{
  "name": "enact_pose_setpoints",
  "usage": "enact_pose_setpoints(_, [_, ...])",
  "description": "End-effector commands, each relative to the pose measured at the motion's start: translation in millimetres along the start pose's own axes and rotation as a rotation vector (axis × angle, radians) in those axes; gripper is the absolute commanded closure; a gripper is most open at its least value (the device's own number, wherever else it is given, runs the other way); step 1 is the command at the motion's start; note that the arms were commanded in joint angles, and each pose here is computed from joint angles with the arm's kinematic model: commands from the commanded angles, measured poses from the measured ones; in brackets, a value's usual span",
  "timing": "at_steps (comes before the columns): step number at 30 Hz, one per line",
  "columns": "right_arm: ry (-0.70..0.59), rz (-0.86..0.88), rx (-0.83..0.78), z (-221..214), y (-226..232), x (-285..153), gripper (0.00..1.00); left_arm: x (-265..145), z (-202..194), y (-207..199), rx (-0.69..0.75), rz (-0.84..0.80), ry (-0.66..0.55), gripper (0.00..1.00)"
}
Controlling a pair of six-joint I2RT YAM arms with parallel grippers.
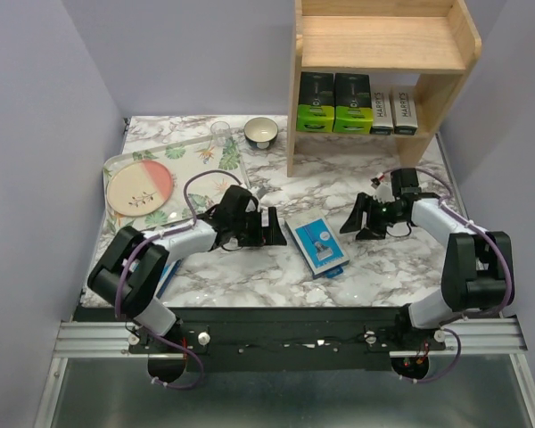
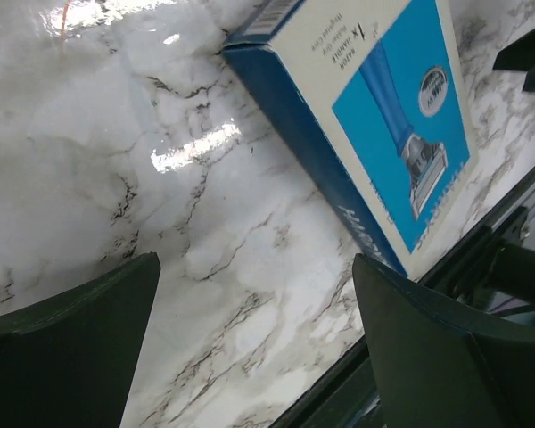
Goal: Place and organize the shaving razors onto the shelf
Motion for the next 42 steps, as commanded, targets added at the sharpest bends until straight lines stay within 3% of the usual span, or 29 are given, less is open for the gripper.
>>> enact_pose_setpoints(1, [-0.013,0.032,-0.041,-1.8,-9.4,21.1,0.25,12.5,22.9,-18.1,-0.166,-0.133,-0.059,0.02])
enact_pose_setpoints(7, [0.041,0.142,0.07,-16.9,-3.4,38.6,0.2,37.0,16.4,-5.8,-0.356,-0.133,-0.014,0.02])
enact_pose_setpoints(15, [0.096,0.248,0.163,-33.2,16.1,59.4,0.21,67.2,18.0,-11.4,-0.424,-0.172,0.019,0.02])
enact_pose_setpoints(20, [0.092,0.312,0.182,-24.2,24.0,62.7,0.27,81.5,14.7,-13.6,-0.467,-0.195,0.048,0.11])
enact_pose_setpoints(24, [0.055,0.351,0.145,-5.5,43.1,55.7,0.32,84.0,12.7,-10.4,-0.483,-0.174,0.053,0.23])
enact_pose_setpoints(30, [0.002,0.444,0.019,8.8,87.5,37.2,0.32,77.3,12.0,-6.9,-0.51,-0.219,0.026,0.29])
enact_pose_setpoints(42, [0.017,0.29,-0.061,-10.0,73.2,18.4,0.23,45.5,34.7,-26.6,-0.38,-0.46,-0.012,0.39])
Point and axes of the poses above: each gripper's point midway between its finger pads, its own x axis out along the fingers, its own y axis along the line the jaws close on, z = x × y, the point moved 9 cm from there along -x, back along the fingers, and after that the axes turned 11 degrees about -x, right-handed, at the moved point
